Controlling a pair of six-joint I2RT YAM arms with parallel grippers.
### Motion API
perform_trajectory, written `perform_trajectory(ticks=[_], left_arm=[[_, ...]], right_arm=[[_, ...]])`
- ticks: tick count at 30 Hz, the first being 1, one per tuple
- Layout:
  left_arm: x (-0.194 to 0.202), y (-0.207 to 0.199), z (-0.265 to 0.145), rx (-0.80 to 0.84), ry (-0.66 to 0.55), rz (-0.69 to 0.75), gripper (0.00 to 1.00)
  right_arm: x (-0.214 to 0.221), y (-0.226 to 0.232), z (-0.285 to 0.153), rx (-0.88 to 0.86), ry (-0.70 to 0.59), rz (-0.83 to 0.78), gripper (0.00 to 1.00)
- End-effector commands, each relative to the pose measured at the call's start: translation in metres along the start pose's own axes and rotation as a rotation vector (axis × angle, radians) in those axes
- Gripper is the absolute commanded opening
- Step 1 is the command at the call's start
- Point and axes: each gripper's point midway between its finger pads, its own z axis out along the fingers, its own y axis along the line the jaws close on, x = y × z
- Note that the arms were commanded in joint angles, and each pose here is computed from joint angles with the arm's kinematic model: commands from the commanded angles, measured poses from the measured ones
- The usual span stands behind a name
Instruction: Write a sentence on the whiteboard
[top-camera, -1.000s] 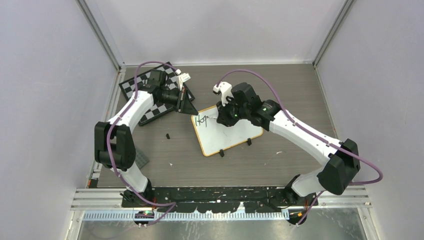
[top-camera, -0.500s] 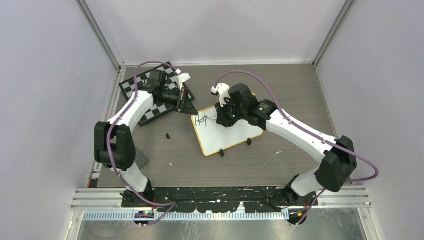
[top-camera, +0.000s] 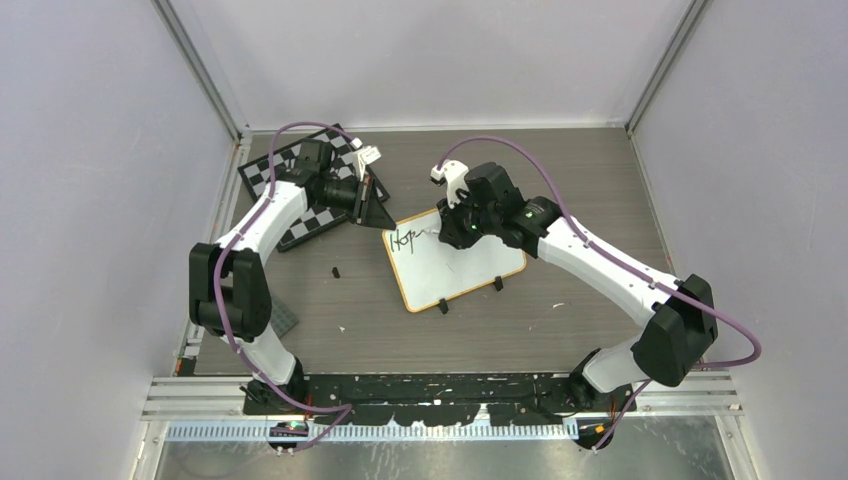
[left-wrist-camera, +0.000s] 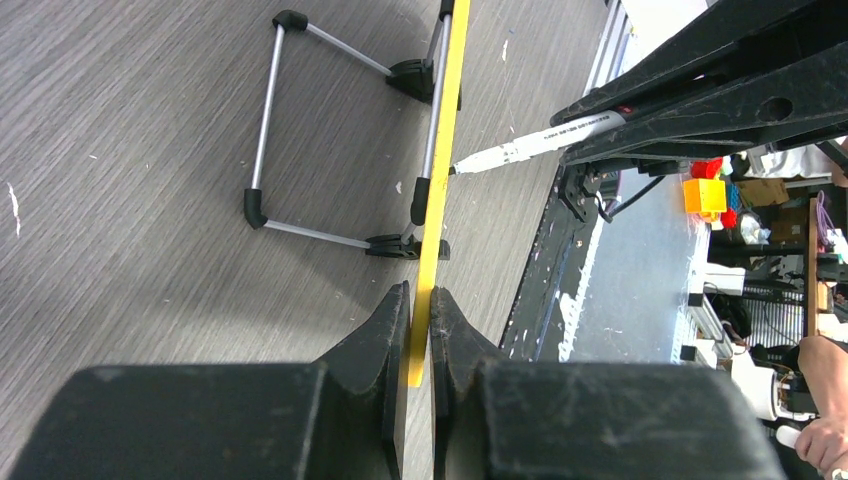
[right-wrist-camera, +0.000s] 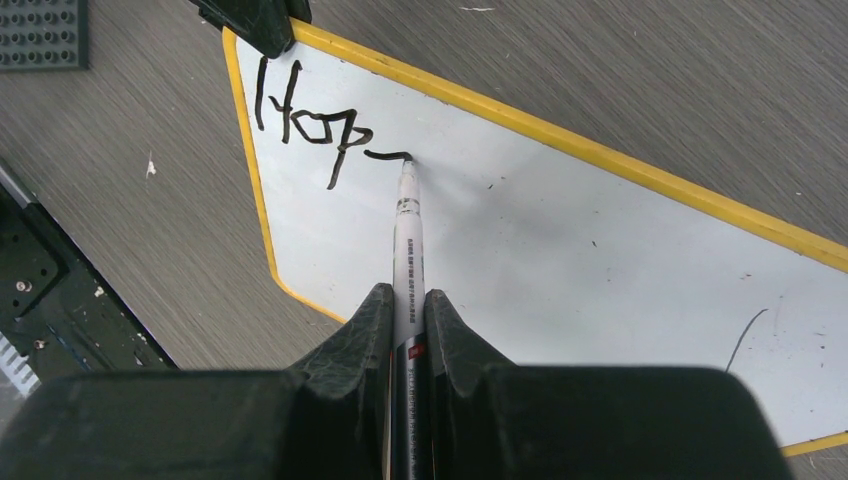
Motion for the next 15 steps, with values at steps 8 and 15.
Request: perform_trajectory(ticks=[8, 15], left_arm=[[0.003, 0.004, 0.007, -0.009, 0.026, -0.007, 0.0], [0.003, 0.005, 0.007, -0.006, 0.025, -0.007, 0.0]], right_arm=[[-0.028, -0.004, -0.003, 0.022, -0.077, 0.014, 0.0], [-0.031, 0.002, -0.001, 0.004, -0.083, 0.007, 0.0]])
